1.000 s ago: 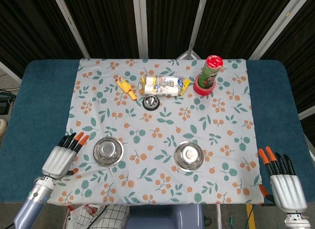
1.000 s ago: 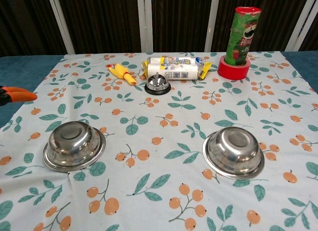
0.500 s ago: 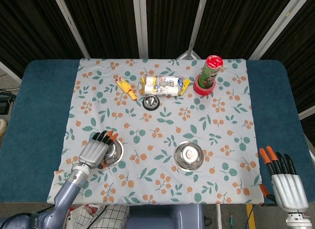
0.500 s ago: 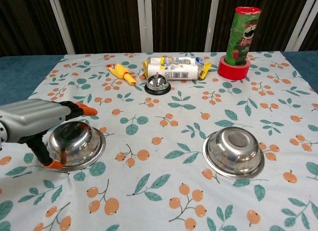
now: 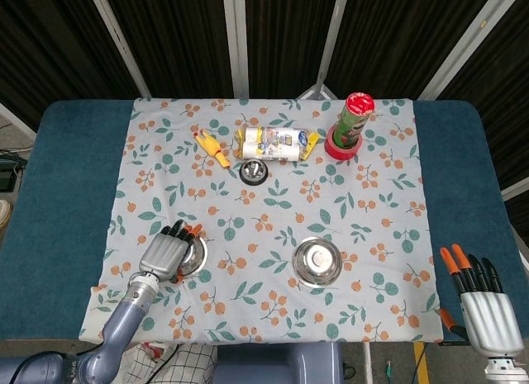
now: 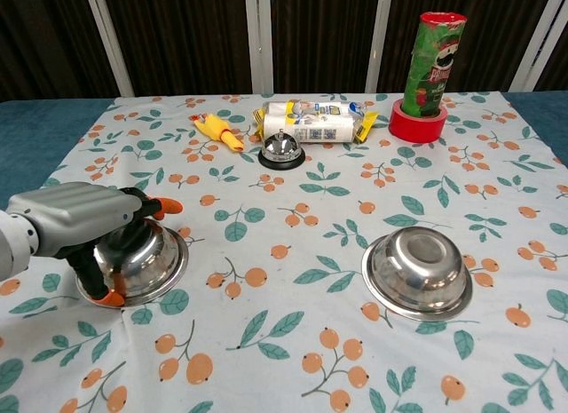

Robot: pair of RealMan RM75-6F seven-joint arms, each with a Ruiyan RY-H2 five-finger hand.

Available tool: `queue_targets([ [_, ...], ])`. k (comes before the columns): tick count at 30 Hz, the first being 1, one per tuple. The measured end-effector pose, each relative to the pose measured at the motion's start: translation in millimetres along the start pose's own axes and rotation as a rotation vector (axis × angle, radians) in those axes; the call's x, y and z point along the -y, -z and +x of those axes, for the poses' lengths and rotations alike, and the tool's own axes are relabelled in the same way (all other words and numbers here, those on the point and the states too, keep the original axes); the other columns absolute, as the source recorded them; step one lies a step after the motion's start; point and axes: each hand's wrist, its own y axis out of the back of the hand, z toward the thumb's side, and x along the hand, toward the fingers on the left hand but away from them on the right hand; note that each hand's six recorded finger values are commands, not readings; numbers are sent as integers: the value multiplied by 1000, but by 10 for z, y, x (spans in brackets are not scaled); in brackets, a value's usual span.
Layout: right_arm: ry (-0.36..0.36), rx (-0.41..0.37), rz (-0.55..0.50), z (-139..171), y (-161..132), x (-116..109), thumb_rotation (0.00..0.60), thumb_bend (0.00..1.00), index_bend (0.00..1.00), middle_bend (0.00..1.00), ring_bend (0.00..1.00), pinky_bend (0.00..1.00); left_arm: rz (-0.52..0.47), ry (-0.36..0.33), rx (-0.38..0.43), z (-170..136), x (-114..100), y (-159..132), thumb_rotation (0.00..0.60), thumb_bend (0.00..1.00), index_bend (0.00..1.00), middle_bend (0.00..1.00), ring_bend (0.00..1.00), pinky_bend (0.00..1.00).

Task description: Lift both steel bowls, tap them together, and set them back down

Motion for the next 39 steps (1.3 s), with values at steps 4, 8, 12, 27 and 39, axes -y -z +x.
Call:
queue_targets([
  [4,-2,-1,1,0,-7,7,600,308,0,0,0,68,3,9,-2,27,10,-2,600,340,240,340,230,442],
  [8,-4,2,0,-6,-2,11,600,308,0,0,0,68,8,20,-4,57,31,-18,600,402,333,472,342,542],
  [12,-7,2,0,-10,1,13,600,309,0,0,0,69,15,21,-8,65,36,-26,600,438,416,558,417,609],
  [27,-30,-85,-4,-148,-206,142,600,308,0,0,0,85,-59,-148,27,-153,-467,150,600,529,534,663,509,694],
  [39,-124,-316,-54,-536,-1044,304,600,308,0,0,0,163,-53,-235,-20,-652,-891,656,600,541,531,656,507,694],
])
